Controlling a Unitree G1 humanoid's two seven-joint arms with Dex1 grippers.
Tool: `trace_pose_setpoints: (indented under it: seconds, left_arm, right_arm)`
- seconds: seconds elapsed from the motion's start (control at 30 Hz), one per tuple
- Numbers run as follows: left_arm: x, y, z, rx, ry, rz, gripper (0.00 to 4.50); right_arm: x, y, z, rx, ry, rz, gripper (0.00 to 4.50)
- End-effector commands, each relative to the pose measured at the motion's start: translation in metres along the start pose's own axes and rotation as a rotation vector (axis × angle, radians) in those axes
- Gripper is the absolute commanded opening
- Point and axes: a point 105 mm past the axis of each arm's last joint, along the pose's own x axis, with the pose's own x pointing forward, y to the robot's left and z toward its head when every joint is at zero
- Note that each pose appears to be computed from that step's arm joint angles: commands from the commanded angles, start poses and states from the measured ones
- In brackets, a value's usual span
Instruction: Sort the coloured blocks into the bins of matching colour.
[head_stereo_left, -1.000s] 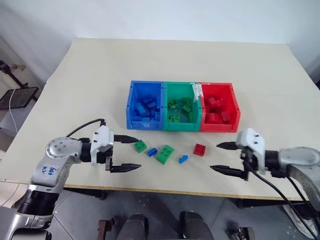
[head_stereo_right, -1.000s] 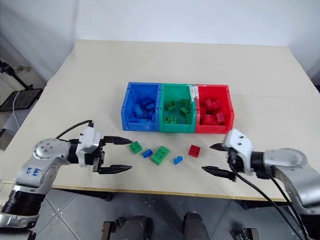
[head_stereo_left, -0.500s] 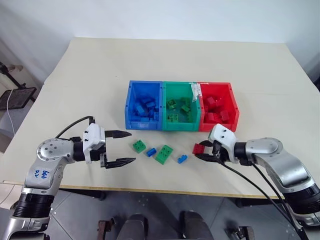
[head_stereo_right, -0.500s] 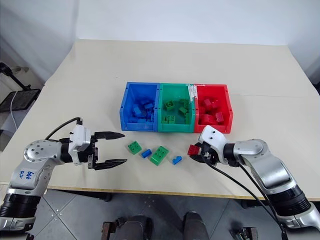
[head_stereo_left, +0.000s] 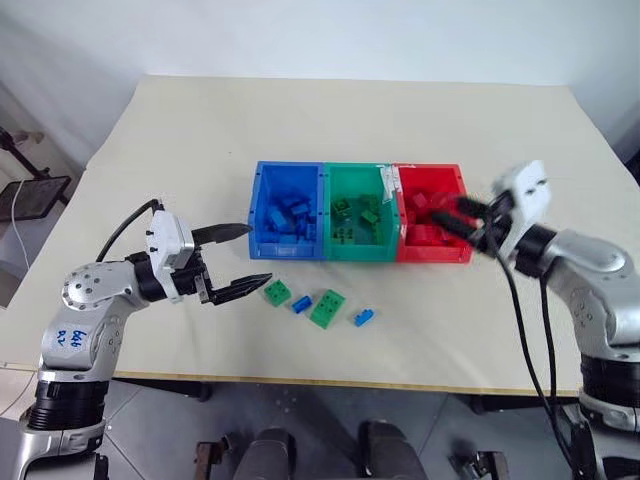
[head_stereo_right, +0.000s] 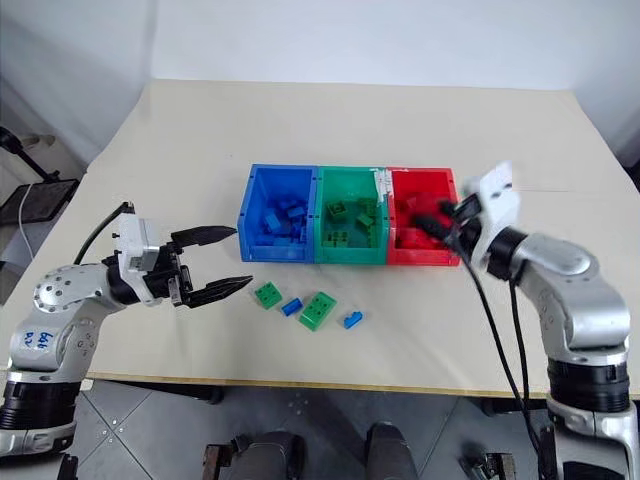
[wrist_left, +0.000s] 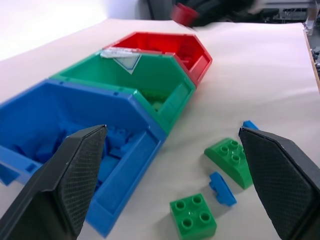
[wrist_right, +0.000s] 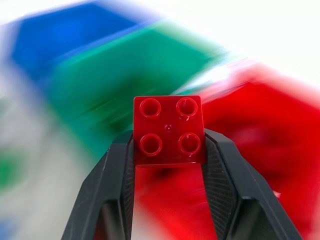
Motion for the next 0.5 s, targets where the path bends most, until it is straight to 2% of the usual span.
trace_pose_setpoints:
  seconds: [0.03, 0.17, 0.3, 0.43, 0.5]
  left_arm:
    - [-0.002, -0.006, 0.004, 0.020, 0.006, -0.022, 4.50]
    - [-0.004, -0.008, -0.001, 0.013, 0.026, -0.030, 4.50]
    - [-0.004, -0.013, -0.004, -0.001, 0.045, -0.062, 4.50]
    - [-0.005, -0.023, -0.011, -0.007, 0.095, -0.149, 4.50]
    - [-0.001, -0.026, -0.012, 0.013, 0.098, -0.182, 4.50]
  right_arm:
    - [0.005, -0.022, -0.002, 0.008, 0.006, -0.096, 1.81]
    - [0.013, -0.011, 0.005, -0.016, -0.037, -0.015, 3.07]
    - [-0.003, 0.004, 0.004, -0.006, -0.055, 0.074, 4.43]
    - [-0.048, 0.032, -0.015, -0.148, -0.013, 0.269, 4.48]
    - [-0.070, 0.037, -0.036, -0.194, 0.077, 0.315, 4.48]
